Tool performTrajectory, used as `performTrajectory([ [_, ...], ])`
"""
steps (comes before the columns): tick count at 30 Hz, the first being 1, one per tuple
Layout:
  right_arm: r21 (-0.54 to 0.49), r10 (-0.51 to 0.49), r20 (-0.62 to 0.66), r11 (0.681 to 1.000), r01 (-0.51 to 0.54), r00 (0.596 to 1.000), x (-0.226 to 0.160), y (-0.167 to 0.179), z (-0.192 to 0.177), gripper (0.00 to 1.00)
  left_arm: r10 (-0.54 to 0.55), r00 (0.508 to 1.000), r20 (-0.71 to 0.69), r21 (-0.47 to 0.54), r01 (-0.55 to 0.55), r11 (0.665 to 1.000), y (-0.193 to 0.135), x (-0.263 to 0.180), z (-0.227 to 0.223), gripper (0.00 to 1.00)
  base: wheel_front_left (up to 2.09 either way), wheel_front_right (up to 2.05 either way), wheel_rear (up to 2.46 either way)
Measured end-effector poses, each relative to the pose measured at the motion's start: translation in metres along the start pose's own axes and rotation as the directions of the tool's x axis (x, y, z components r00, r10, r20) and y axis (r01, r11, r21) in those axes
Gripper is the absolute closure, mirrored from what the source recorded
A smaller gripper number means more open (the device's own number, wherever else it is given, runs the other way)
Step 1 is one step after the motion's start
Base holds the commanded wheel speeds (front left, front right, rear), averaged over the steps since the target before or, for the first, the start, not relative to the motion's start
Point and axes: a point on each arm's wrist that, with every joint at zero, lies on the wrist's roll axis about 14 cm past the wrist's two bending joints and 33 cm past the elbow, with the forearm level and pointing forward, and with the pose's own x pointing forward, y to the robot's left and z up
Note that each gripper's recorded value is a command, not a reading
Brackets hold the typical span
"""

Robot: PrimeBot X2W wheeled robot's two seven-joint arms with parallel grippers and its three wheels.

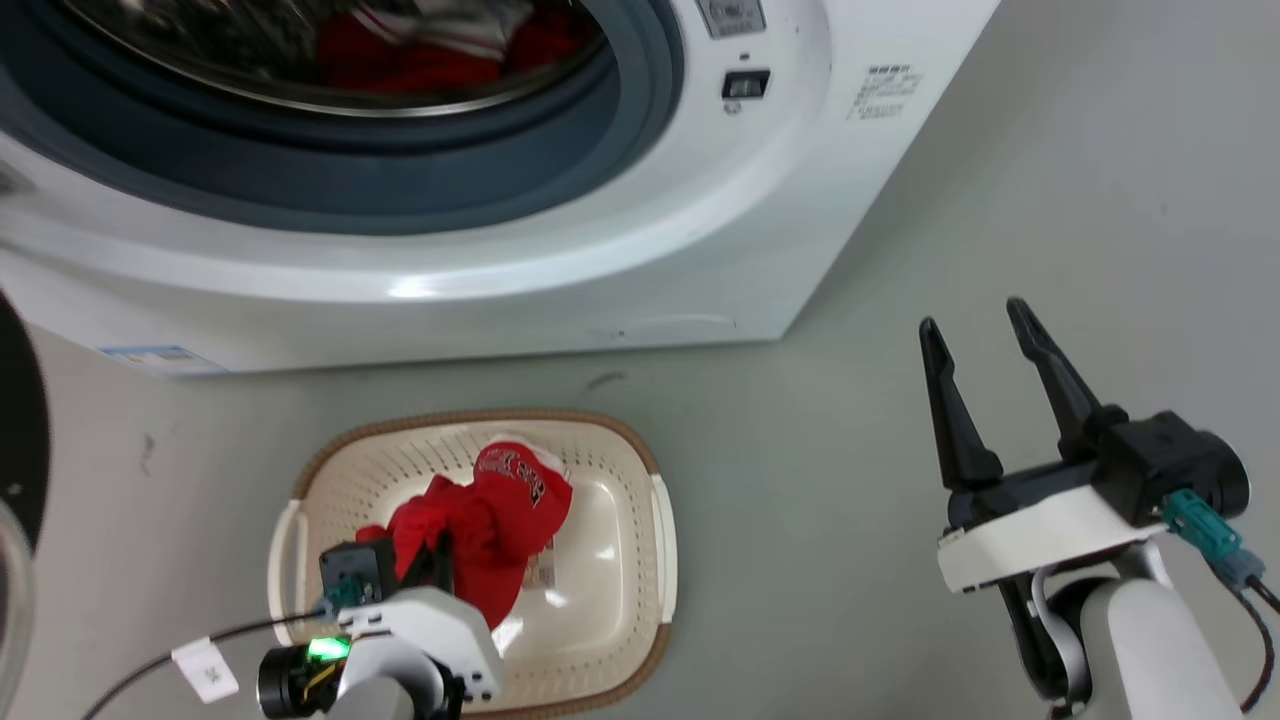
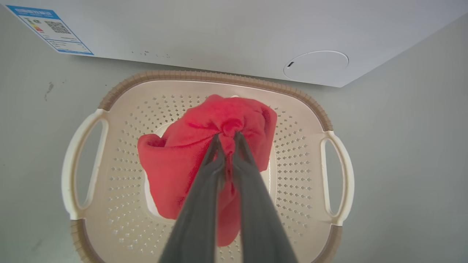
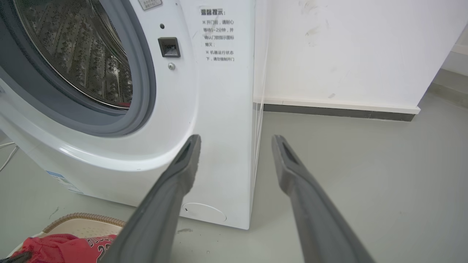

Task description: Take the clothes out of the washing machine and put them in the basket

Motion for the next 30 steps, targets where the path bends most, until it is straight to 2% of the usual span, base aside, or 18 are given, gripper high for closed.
performTrajectory([
  [10,0.014,0.002,-0.078,1.000,-0.001,0.997,0.033,-0.009,-0.051,0.00,0.036,0.972,-0.233,-0.026,-0.043,0.999,0.009,0.067,-0.056,1.00,0.00,0.00,0.00],
  [17,0.016,-0.031,-0.143,0.999,0.033,0.989,0.038,-0.025,-0.087,0.00,0.083,0.918,-0.388,-0.017,-0.097,0.995,0.024,0.088,-0.107,1.00,0.00,0.00,0.00],
  [21,0.010,-0.047,-0.170,0.999,0.049,0.984,0.037,-0.032,-0.100,0.00,0.077,0.894,-0.441,-0.010,-0.090,0.996,0.023,0.095,-0.123,1.00,0.00,0.00,0.00],
  [22,0.009,-0.050,-0.178,0.999,0.053,0.983,0.037,-0.033,-0.103,0.00,0.072,0.889,-0.452,-0.009,-0.085,0.996,0.023,0.096,-0.126,0.78,0.00,0.00,0.00],
  [23,0.008,-0.053,-0.179,0.998,0.056,0.982,0.037,-0.035,-0.104,0.00,0.068,0.884,-0.463,-0.006,-0.080,0.997,0.022,0.096,-0.129,0.53,0.00,0.00,0.00],
  [24,0.007,-0.055,-0.178,0.998,0.057,0.983,0.037,-0.035,-0.104,0.00,0.063,0.882,-0.468,-0.008,-0.076,0.997,0.021,0.096,-0.130,0.00,0.00,0.00,0.00],
  [30,0.005,-0.054,-0.163,0.998,0.056,0.985,0.035,-0.034,-0.095,0.00,0.043,0.902,-0.430,-0.023,-0.059,0.998,0.013,0.090,-0.112,0.00,0.00,0.00,0.00],
])
